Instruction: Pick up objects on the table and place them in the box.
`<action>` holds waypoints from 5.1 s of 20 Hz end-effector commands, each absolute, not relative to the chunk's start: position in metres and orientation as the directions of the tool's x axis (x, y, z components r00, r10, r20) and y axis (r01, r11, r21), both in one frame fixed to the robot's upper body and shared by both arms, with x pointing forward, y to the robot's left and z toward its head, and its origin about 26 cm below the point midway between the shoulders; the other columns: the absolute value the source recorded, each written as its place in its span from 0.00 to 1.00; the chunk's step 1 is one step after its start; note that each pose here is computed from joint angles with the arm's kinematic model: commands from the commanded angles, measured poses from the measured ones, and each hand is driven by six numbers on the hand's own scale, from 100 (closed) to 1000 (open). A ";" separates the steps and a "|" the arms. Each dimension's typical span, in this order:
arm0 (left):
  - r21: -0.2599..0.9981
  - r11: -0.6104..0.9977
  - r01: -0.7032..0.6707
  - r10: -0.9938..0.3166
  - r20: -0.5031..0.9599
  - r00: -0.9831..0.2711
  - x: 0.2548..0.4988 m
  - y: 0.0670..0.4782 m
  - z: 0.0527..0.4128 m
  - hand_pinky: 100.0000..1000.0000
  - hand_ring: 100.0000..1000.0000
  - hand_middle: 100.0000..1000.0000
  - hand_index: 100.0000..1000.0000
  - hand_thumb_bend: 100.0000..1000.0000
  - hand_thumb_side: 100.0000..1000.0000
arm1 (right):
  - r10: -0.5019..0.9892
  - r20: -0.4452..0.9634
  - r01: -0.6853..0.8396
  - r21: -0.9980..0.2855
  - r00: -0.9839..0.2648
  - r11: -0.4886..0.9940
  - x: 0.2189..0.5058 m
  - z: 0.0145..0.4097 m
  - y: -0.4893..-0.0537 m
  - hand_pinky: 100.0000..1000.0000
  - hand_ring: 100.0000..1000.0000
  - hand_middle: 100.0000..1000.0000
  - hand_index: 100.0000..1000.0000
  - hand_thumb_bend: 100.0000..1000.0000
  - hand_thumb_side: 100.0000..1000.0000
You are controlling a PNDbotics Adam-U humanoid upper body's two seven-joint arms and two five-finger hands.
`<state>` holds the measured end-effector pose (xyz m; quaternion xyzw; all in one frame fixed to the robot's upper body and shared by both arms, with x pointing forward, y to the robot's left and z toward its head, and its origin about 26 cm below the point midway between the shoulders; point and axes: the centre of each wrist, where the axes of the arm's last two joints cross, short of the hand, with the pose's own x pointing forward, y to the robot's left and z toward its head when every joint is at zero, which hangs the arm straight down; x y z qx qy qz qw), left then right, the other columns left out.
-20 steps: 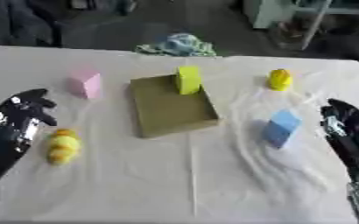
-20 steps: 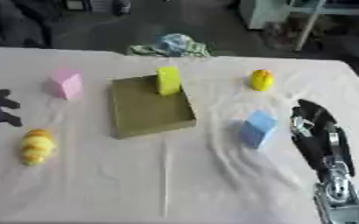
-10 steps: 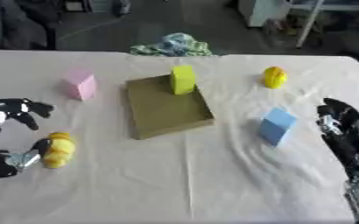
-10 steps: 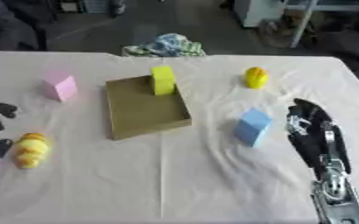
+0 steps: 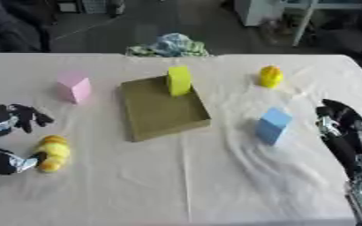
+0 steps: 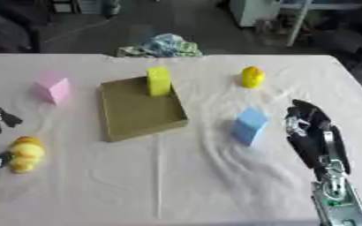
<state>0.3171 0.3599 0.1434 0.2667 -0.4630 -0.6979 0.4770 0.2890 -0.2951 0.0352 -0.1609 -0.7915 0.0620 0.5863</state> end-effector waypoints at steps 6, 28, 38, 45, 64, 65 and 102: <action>0.888 -0.151 0.435 -0.946 -0.002 -0.325 0.339 0.377 0.114 0.70 0.65 0.73 0.91 0.25 0.37 | 0.347 0.897 0.179 -0.307 -0.273 0.935 0.290 0.040 -0.300 0.68 0.75 0.63 0.78 0.00 0.42; 0.998 0.055 0.024 -0.915 0.060 -0.399 0.346 0.340 0.164 0.45 0.23 0.26 0.47 0.00 0.11 | 0.346 0.900 0.180 -0.306 -0.266 0.935 0.289 0.039 -0.300 0.68 0.75 0.63 0.77 0.00 0.43; 0.996 0.086 0.021 -0.828 0.083 -0.555 0.380 0.275 0.196 0.50 0.27 0.31 0.52 0.00 0.15 | 0.332 0.906 0.158 -0.299 -0.263 0.941 0.289 0.036 -0.296 0.68 0.75 0.64 0.77 0.00 0.43; 0.985 0.072 0.155 -0.846 0.142 -0.514 0.403 0.257 0.146 0.52 0.32 0.35 0.57 0.06 0.36 | 0.322 0.910 0.154 -0.290 -0.260 0.944 0.289 0.034 -0.294 0.68 0.75 0.64 0.77 0.00 0.43; 0.964 0.173 0.202 -0.811 0.256 -0.527 0.399 0.242 0.111 0.71 0.58 0.68 0.84 0.30 0.67 | 0.311 0.915 0.140 -0.284 -0.257 0.949 0.289 0.031 -0.291 0.68 0.75 0.64 0.77 0.00 0.43; 0.964 0.180 0.196 -0.809 0.259 -0.528 0.398 0.241 0.114 0.71 0.58 0.68 0.84 0.30 0.68 | 0.311 0.915 0.140 -0.284 -0.256 0.949 0.289 0.031 -0.291 0.68 0.75 0.64 0.77 0.00 0.43; 0.995 0.023 0.097 -1.000 0.022 0.016 0.444 0.373 0.162 0.75 0.68 0.77 0.89 0.41 0.61 | 0.331 0.910 0.141 -0.304 -0.250 0.942 0.290 0.031 -0.296 0.67 0.75 0.64 0.77 0.00 0.44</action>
